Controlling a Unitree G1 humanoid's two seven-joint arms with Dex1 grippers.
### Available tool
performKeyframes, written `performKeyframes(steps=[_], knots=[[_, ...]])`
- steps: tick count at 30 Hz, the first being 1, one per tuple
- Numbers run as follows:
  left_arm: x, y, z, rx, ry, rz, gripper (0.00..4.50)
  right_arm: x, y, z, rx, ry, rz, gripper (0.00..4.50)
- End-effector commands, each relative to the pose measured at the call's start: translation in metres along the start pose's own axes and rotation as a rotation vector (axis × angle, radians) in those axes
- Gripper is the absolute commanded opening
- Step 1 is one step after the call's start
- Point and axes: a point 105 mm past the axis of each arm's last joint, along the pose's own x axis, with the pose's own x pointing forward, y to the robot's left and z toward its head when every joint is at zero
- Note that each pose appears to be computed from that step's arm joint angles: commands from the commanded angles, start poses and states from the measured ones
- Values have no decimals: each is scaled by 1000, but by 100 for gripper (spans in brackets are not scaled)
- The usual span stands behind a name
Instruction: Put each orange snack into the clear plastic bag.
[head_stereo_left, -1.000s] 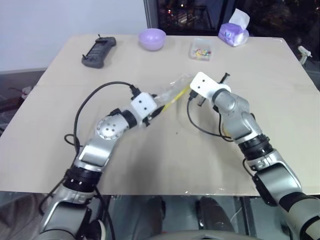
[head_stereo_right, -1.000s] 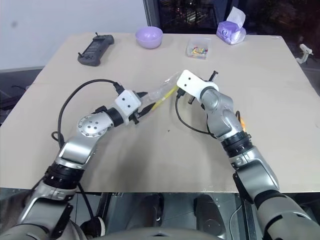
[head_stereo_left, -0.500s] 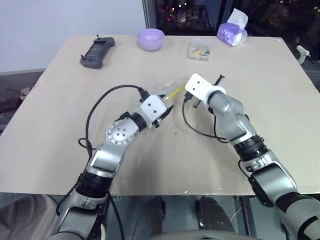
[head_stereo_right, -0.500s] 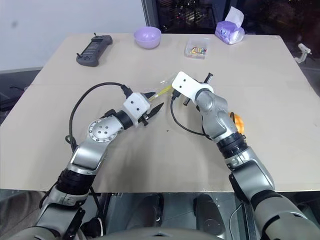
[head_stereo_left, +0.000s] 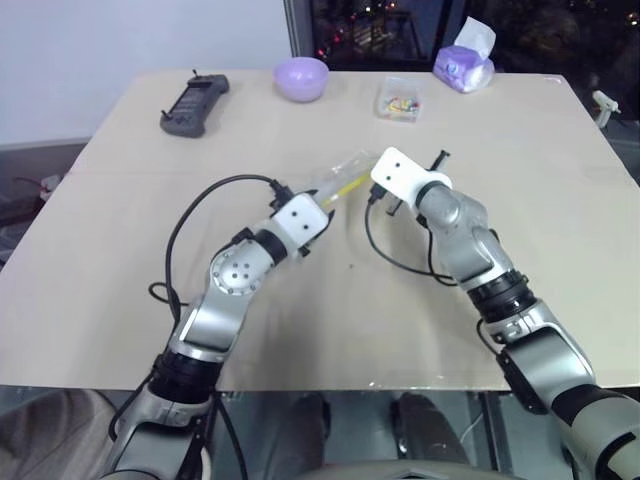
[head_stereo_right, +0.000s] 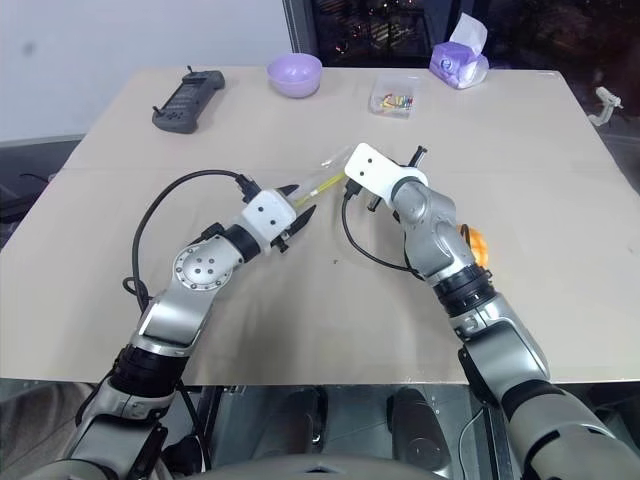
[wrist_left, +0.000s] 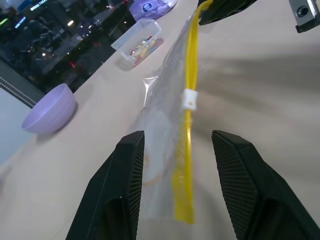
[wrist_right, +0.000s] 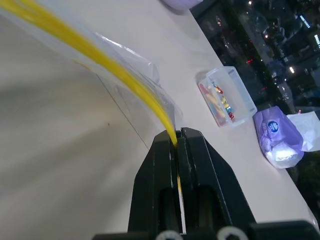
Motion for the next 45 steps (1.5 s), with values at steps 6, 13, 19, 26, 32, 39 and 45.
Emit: performKeyframes(steps=[6,13,19,26,32,39,45], knots=[[0,14,17,16,-69,55,175,-3,-8,10,-19,-43,-37,0],[1,13,16,7,-64,53,4,-4,-6,10,-13,-52,-34,0],[3,12,14,18,-48,54,4,-5,-4,8,109,-68,-4,0],[3,9,14,35,-54,42,0,-23,-2,2,15,-117,84,282],[3,4,14,44,-65,21,0,-52,-16,6,119,-198,207,282],[4,1,15,51,-79,6,0,-64,-12,50,533,-327,359,209],[3,0,17,54,-89,9,0,-52,7,58,640,-303,405,7]])
